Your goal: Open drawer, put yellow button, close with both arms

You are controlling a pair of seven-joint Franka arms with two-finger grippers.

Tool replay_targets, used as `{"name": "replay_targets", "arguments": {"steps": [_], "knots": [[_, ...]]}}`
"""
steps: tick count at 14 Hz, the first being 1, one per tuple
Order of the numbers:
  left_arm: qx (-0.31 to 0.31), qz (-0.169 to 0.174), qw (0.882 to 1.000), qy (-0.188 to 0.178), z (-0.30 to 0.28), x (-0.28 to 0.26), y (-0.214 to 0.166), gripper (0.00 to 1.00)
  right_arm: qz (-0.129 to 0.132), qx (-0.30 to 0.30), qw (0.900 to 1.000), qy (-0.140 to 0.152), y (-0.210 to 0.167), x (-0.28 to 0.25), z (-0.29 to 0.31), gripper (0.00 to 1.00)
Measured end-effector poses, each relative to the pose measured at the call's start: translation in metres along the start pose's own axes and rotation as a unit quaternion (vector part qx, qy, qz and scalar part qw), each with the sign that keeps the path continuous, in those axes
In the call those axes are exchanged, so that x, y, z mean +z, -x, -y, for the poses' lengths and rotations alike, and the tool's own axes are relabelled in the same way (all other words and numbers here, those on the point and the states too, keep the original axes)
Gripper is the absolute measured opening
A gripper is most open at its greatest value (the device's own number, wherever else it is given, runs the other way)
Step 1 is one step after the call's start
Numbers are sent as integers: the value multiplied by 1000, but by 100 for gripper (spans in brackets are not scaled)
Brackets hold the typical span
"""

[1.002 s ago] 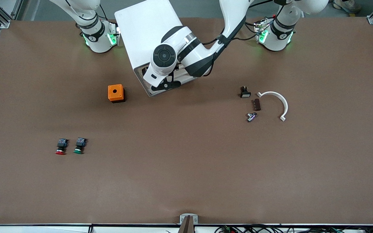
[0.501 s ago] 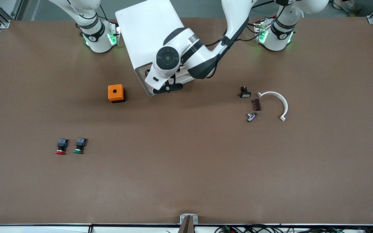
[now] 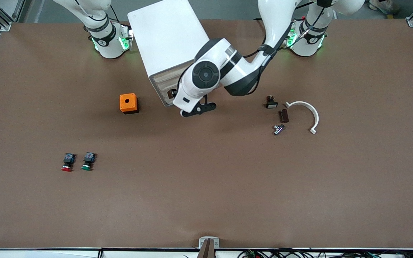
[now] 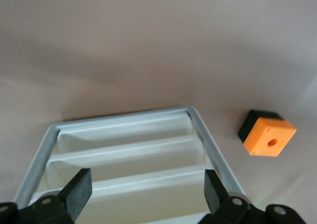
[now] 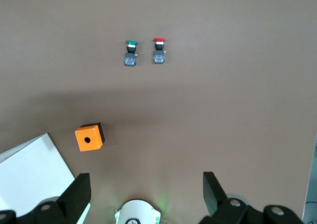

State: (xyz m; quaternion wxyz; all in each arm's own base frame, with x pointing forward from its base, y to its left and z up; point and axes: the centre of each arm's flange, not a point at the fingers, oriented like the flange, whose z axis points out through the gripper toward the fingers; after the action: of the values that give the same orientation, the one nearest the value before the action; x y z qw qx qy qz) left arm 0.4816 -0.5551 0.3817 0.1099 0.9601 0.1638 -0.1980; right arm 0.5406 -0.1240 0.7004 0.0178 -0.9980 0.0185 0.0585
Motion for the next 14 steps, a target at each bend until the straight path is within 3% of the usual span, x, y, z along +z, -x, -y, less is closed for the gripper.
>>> {"name": "replay_targets", "arguments": {"steps": [5, 14], "knots": [[-46, -31, 998, 19, 28, -43, -58, 100, 9, 25, 1000, 1, 8, 7, 34, 100], [-105, -78, 991, 25, 80, -91, -135, 100, -22, 40, 999, 2, 42, 18, 46, 100]]}}
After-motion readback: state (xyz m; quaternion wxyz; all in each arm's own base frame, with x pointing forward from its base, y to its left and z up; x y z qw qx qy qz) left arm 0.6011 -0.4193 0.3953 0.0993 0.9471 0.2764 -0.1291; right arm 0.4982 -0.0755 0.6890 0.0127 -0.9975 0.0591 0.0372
